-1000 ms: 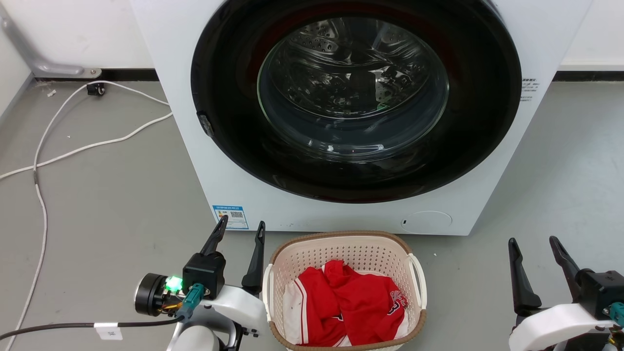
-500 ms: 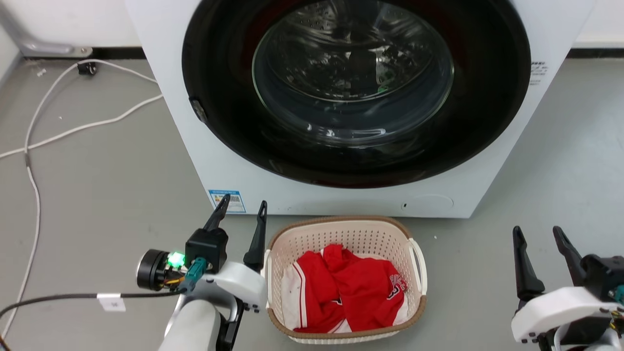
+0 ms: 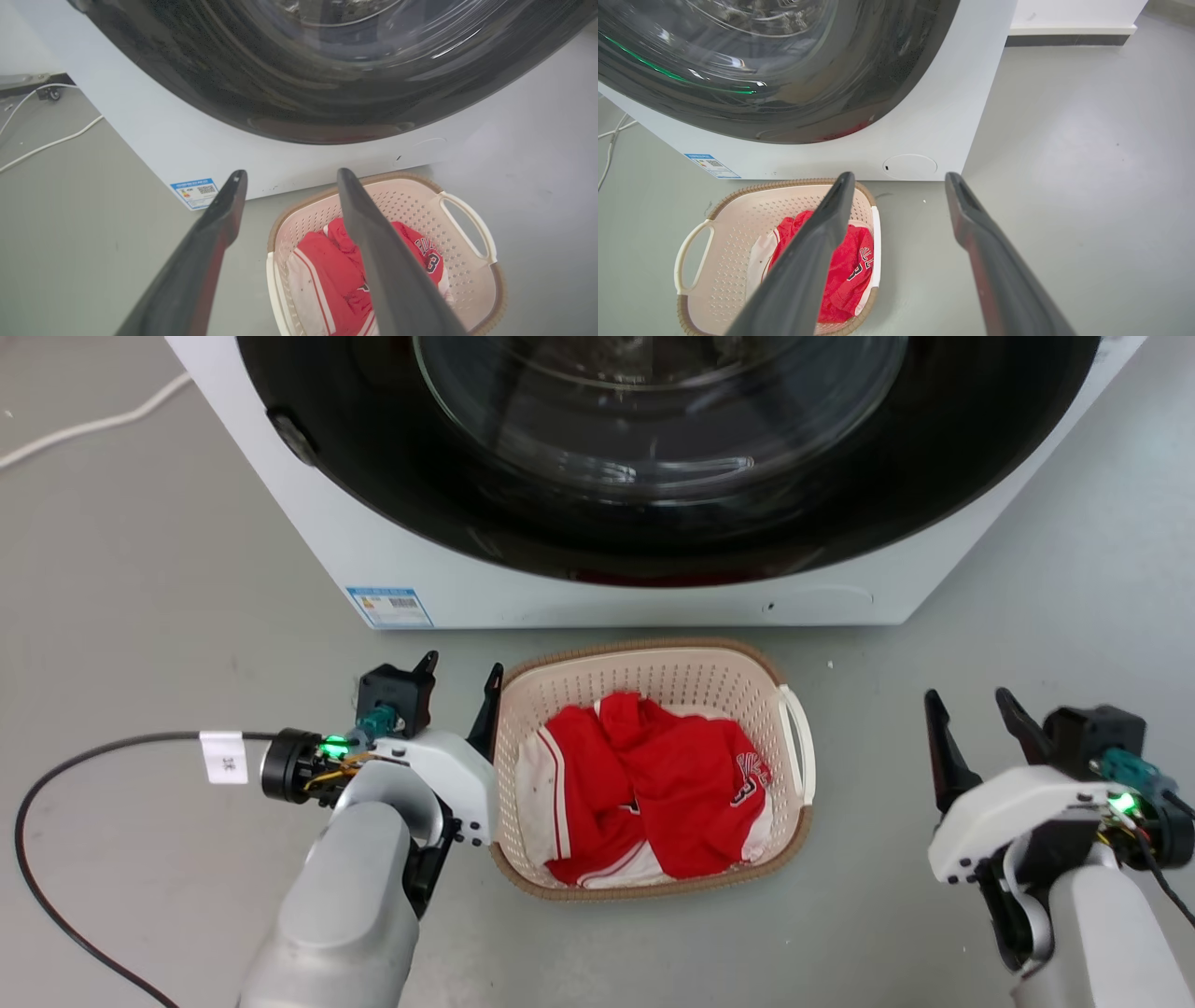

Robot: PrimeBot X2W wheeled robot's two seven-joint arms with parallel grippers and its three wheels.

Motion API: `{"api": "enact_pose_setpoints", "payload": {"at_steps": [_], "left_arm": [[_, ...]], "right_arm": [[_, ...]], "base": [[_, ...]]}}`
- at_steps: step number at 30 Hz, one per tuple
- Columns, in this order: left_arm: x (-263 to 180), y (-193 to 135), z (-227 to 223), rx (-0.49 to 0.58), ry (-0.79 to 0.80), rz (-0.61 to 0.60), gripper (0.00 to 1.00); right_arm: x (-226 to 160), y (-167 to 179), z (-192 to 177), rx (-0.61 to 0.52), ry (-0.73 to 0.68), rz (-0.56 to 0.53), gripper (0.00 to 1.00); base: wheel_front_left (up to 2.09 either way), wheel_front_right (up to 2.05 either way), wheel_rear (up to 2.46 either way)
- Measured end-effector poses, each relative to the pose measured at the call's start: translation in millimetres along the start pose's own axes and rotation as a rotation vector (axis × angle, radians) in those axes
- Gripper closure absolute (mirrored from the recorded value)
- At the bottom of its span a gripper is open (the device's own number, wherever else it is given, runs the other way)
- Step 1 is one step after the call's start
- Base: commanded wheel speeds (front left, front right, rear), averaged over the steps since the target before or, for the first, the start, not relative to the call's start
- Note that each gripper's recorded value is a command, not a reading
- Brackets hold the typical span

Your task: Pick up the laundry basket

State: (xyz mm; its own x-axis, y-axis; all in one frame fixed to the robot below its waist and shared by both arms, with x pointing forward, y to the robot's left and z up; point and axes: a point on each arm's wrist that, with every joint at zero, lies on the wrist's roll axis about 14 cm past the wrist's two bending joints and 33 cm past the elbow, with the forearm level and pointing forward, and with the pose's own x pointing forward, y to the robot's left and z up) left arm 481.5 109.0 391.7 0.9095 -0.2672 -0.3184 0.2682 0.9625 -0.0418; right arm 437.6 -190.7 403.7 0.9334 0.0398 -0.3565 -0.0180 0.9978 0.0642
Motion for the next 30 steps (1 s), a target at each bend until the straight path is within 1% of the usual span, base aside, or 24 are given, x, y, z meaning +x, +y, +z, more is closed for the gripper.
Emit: {"api": "enact_pose_setpoints", "payload": {"at_steps": [8, 15, 23, 30], "left_arm": [[25.8, 13.9, -73.8, -0.052, 0.263, 0.0, 0.0], [42.4, 20.8, -127.0, -0.086, 0.429, 0.0, 0.0], [64.5, 22.9, -169.9, -0.125, 0.538, -0.008, 0.0], [73.0, 26.1, -199.7, -0.155, 0.629, -0.006, 0.0]], "right_arm": [[41.5, 12.7, -49.0, 0.002, 0.159, 0.044, 0.0], [70.9, 20.0, -86.1, 0.002, 0.259, 0.076, 0.0], [97.6, 27.9, -127.0, -0.004, 0.353, 0.114, 0.0], [107.3, 30.2, -160.6, 0.0, 0.443, 0.129, 0.0]], "base": [[0.0, 0.0, 0.0], [0.0, 0.0, 0.0], [0.0, 0.0, 0.0], [0.0, 0.0, 0.0]]}}
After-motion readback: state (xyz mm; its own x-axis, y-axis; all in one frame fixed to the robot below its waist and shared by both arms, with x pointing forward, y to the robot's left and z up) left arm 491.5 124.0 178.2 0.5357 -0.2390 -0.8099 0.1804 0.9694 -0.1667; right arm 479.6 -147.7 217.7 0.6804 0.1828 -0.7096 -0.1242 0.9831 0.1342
